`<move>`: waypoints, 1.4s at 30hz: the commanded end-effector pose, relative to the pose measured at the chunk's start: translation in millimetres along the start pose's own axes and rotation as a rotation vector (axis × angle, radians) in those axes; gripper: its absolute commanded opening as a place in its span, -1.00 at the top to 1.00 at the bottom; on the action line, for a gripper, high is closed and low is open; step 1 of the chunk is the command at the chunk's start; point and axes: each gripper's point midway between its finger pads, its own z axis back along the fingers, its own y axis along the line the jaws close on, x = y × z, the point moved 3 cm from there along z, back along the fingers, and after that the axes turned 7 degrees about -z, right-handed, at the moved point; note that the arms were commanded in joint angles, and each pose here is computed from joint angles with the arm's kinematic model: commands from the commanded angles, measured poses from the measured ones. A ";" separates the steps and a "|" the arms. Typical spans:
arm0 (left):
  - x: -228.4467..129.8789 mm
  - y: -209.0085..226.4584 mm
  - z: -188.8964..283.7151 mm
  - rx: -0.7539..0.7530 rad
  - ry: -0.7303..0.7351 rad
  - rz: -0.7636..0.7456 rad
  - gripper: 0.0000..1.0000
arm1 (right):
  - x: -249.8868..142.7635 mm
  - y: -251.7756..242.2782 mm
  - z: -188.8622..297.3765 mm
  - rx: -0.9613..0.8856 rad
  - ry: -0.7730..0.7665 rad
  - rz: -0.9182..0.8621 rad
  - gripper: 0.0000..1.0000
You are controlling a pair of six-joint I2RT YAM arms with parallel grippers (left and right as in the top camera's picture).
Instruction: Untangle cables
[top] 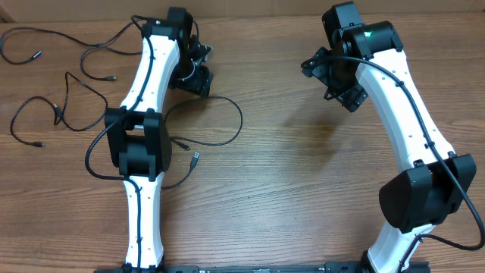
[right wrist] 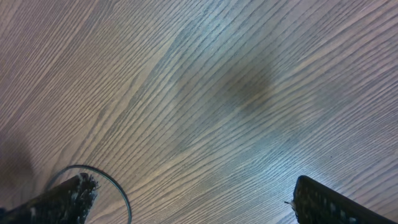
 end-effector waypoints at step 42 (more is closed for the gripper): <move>3.4 2.1 -38.1 0.052 -0.025 -0.044 0.92 | 2.4 -2.2 -0.2 -0.008 -0.013 0.002 -1.00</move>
